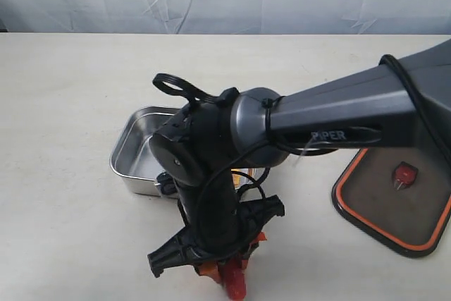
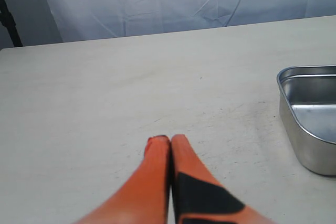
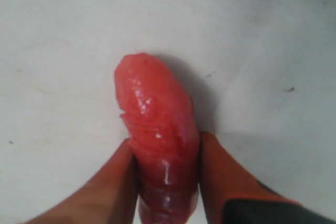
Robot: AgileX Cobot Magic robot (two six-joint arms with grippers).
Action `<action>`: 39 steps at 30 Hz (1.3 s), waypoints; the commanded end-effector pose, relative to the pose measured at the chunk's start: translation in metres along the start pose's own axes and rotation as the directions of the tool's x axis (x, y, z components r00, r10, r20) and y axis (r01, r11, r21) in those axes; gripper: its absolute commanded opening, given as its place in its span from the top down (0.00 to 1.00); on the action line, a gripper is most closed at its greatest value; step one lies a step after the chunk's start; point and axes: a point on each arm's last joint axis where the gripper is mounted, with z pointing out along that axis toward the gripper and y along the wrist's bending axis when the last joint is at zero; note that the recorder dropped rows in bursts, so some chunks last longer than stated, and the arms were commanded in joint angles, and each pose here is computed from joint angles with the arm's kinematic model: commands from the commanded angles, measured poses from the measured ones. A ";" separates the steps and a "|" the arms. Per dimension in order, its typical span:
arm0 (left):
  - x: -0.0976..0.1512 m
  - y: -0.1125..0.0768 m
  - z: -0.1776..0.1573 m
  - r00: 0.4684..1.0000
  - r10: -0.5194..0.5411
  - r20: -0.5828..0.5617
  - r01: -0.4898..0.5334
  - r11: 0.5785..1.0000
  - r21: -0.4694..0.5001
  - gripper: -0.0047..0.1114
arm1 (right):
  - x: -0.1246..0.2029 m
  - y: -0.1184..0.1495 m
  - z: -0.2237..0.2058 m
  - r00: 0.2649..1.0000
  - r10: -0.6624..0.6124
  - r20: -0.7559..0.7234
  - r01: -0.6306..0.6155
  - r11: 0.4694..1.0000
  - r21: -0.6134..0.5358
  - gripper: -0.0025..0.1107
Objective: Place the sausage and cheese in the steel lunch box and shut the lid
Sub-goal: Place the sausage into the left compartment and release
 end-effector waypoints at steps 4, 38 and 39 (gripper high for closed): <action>-0.001 0.000 0.000 1.000 0.002 0.017 -0.002 1.000 0.006 0.96 | 0.004 -0.005 -0.073 0.959 -0.078 0.271 0.093 0.995 -0.043 0.99; -0.001 0.000 0.000 1.000 0.002 0.017 -0.002 1.000 0.006 0.96 | -0.098 -0.013 -0.092 0.873 -0.161 0.461 0.224 0.971 -0.084 0.47; -0.001 0.000 0.000 1.000 0.002 0.017 -0.002 1.000 0.006 0.96 | -0.091 -0.015 -0.107 0.865 -0.155 0.477 0.227 0.969 -0.096 0.49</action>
